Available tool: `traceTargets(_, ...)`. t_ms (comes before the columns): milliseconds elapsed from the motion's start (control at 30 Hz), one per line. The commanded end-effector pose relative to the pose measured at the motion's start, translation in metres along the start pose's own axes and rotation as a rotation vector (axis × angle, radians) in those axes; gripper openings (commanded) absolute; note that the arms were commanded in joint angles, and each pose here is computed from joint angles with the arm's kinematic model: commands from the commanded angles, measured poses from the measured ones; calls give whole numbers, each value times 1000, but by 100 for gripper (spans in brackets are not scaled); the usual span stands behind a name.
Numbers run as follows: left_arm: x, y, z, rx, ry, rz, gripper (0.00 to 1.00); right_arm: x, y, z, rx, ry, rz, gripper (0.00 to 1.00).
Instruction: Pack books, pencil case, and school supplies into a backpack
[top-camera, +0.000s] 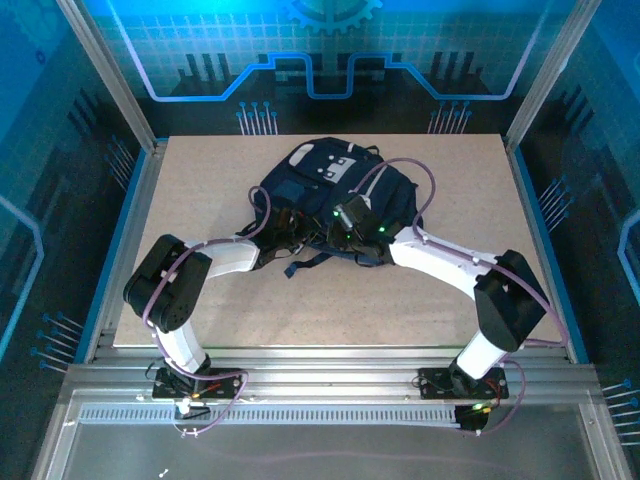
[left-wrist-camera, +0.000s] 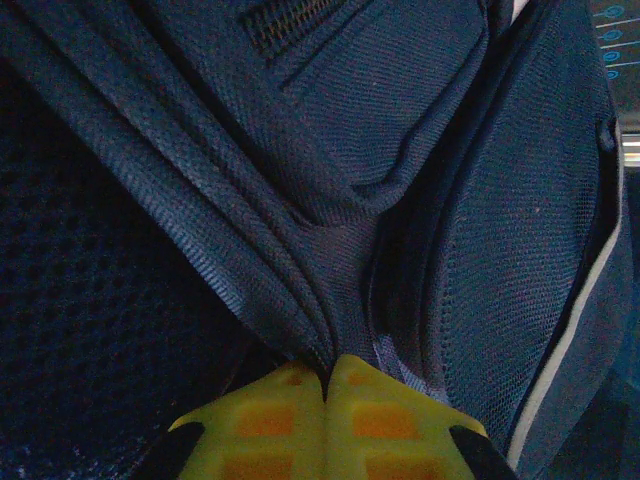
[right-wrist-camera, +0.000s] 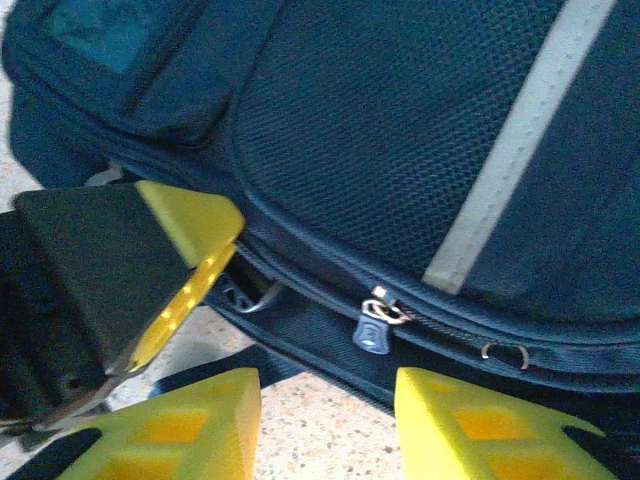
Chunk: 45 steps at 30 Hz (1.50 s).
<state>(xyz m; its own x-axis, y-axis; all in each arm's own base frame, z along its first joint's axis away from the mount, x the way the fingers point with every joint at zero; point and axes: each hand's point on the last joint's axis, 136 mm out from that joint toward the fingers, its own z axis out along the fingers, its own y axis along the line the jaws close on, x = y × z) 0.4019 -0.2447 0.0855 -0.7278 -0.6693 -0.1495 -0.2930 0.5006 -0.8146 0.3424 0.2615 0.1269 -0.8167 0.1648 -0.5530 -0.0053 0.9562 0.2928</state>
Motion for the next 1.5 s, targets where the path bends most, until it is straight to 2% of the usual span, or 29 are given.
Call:
traceTargets(0, 6, -10, -7, 33, 6, 5, 0, 3, -15, 10, 107, -10, 5, 40)
traceTargets(167, 6, -14, -7, 43, 8, 5, 0, 6, -16, 29, 146, -14, 34, 38)
traceTargets(300, 7, -15, -10, 47, 5, 8, 0, -1, -18, 43, 185, -54, 53, 32)
traceTargets(567, 7, -7, -12, 33, -9, -2, 0, -4, -21, 50, 217, -94, 75, 26)
traceTargets(733, 2, -3, -9, 22, -24, 4, 0, -1, -24, 44, 219, -74, 36, 5)
traceTargets(800, -7, 5, -8, 5, -48, 2, 0, 2, -24, 38, 198, -47, 1, 0)
traceTargets(967, -38, 21, -8, -11, -110, -18, 0, 16, -32, 24, 155, 59, -103, 0)
traceTargets(1133, -63, 26, -9, -10, -154, -24, 0, 35, -45, 17, 70, 189, -122, 0)
traceTargets(1467, -96, 28, -19, -22, -174, 3, 0, 17, -111, 5, 274, 215, -259, 0)
